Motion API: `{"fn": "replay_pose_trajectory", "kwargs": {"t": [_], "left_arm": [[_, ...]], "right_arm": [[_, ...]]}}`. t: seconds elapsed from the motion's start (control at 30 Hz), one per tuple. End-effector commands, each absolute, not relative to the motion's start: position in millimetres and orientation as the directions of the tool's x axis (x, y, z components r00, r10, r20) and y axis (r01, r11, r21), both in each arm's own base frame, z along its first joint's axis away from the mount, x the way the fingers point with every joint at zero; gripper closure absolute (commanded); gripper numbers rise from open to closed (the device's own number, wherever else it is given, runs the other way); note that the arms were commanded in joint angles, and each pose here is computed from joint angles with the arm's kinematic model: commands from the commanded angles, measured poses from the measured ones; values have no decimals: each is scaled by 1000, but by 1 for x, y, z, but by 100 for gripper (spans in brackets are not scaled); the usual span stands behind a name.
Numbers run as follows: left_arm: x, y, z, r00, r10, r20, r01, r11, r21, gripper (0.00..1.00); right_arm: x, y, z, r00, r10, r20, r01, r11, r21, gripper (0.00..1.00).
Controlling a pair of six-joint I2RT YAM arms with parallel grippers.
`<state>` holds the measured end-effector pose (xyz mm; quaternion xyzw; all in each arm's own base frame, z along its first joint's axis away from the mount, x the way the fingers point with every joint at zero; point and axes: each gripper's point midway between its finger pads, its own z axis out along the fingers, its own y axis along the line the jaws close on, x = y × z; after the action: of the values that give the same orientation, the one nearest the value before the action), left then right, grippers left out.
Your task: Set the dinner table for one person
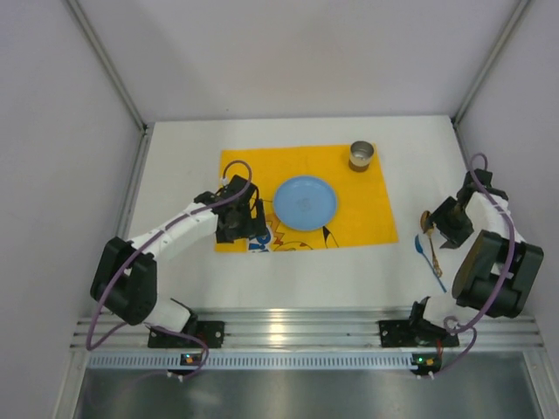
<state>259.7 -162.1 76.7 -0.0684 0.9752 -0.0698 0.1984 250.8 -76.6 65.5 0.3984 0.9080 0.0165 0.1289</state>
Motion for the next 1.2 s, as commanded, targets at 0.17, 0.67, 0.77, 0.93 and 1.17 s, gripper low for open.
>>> {"fn": "replay_pose_trajectory", "kwargs": {"t": [0.17,0.67,0.77,0.93,1.17], "left_arm": [[267,-175,70,-900,-173,-401,-87,971,-224,1],[263,-169,59,-904,-188,-385,-118,973,-198,1],[264,-171,59,-904,-192,-382,-120,972,-204,2],[267,-175,64,-902,-198,-384,-119,968,-222,1],[277,-181,87,-891,-195,-410,-101,965,-240,1]], "right_arm": [[259,-100,37,-646,730,-224,743,668,33,46],[283,-99,1,-775,600,-199,631,758,-167,100],[291,-95,-3,-798,569,-197,601,774,-197,100],[330,-100,48,-827,453,-333,544,795,-269,100],[360,-61,140,-789,350,-504,505,837,-211,100]]}}
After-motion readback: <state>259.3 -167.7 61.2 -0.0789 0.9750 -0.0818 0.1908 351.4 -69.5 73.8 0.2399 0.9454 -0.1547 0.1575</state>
